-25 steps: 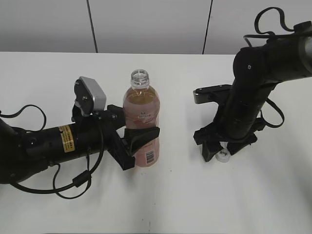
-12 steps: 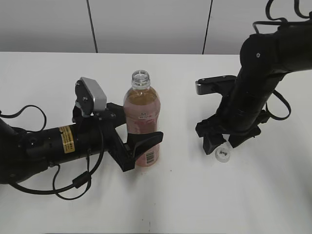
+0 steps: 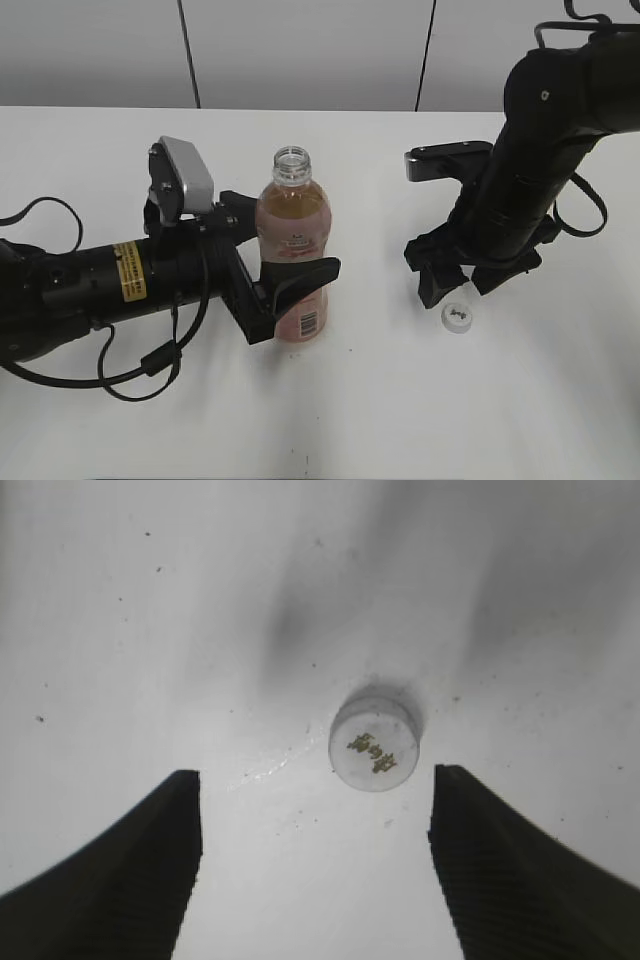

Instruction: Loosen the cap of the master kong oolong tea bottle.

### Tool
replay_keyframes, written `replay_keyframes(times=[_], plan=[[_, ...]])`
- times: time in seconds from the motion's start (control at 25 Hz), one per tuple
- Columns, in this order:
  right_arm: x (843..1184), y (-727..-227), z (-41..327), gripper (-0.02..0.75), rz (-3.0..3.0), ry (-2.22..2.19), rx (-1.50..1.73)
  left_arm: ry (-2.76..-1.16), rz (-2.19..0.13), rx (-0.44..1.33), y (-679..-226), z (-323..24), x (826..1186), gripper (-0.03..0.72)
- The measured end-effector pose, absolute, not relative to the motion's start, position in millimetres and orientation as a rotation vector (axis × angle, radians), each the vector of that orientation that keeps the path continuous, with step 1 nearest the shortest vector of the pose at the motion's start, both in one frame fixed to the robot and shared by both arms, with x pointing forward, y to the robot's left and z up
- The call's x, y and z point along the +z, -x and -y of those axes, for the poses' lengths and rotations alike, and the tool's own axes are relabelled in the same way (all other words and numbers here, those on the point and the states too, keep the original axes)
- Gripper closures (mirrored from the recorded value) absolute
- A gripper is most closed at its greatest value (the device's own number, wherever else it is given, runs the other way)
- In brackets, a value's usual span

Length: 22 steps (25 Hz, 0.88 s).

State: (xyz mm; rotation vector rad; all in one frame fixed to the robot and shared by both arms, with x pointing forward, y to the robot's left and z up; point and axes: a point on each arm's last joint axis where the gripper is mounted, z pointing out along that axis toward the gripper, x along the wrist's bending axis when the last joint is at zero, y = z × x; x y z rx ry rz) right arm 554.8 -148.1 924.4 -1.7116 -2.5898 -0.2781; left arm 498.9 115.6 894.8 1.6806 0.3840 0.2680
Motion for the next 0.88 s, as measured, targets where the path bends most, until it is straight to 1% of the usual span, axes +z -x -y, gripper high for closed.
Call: replay_keyframes(times=[0.2,0.44,0.72,0.88], plan=[[924,-553,149,0.202,2.58,1.703,-0.25,-1.7,-0.418,0.261,-497,-121,890,0.153],[925,-550,149,0.202,2.566,1.696,-0.228,-1.712,-0.536,0.269,-493,-148,881,0.153],[949,-547,150,0.202,2.589,1.705,-0.312,-1.737,-0.662,0.247,-476,-173,870,0.153],[959,-545,151,0.202,2.592,1.709,-0.335,-1.737,-0.668,0.248,-465,-177,877,0.153]])
